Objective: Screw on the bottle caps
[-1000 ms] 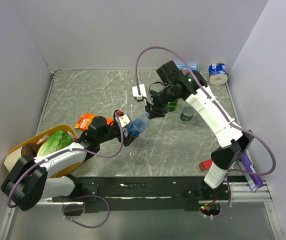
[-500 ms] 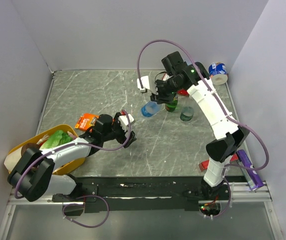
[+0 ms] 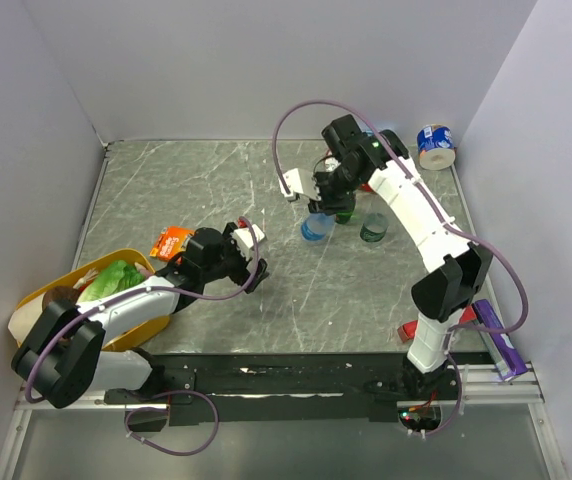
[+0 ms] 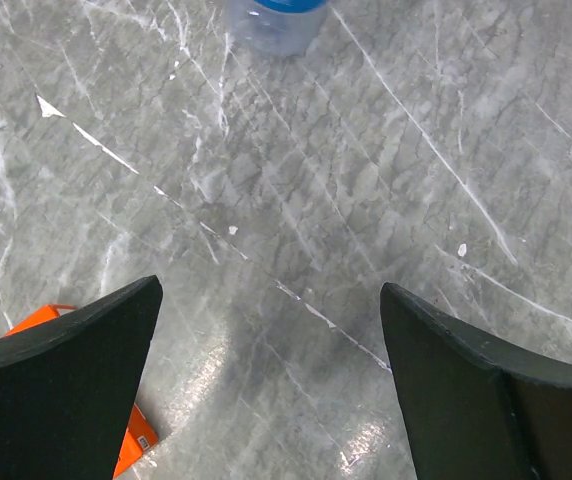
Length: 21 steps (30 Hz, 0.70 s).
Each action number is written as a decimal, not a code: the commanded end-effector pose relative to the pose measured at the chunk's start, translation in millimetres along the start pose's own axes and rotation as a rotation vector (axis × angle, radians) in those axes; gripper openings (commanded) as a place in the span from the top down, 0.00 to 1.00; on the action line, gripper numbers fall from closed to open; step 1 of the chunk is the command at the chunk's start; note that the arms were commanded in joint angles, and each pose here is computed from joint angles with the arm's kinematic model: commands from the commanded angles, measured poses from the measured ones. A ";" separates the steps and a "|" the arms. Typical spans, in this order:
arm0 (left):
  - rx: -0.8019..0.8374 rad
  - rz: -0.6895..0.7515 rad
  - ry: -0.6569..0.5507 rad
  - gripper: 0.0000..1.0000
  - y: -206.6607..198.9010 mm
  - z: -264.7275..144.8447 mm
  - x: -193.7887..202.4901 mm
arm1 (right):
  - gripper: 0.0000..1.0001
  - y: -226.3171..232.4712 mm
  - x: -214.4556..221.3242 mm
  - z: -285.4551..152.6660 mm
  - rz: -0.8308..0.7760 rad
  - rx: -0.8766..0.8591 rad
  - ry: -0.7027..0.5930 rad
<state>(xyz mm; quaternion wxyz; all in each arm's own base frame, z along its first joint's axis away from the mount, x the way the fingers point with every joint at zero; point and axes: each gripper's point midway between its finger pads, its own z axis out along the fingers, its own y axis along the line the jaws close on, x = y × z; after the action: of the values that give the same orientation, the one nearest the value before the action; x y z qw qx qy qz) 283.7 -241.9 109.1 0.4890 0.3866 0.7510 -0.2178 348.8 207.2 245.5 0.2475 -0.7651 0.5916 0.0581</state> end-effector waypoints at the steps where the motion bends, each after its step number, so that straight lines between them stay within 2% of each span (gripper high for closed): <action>1: -0.022 -0.013 -0.064 0.04 6.2 -1.5 -22.7 | 1.00 69.3 10.3 -34.4 -0.001 -0.165 0.047; 14: 0.004 -0.038 -0.080 0.04 0.5 1.3 -21.4 | 1.00 92.6 10.3 -32.7 0.028 -0.211 0.037; 18: 0.004 -0.034 -0.083 0.04 0.6 0.8 -21.6 | 1.00 86.7 8.9 -24.8 0.039 -0.224 0.033; 21: 0.001 -0.037 -0.082 0.04 1.0 0.8 -21.5 | 0.96 80.3 6.3 -20.2 0.046 -0.227 0.025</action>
<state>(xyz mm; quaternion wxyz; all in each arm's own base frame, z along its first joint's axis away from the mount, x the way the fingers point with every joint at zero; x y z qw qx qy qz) 287.0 -244.1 115.2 0.4986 0.3741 0.7485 -0.2262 312.9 192.6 245.5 0.2378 -0.7739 0.5831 0.0674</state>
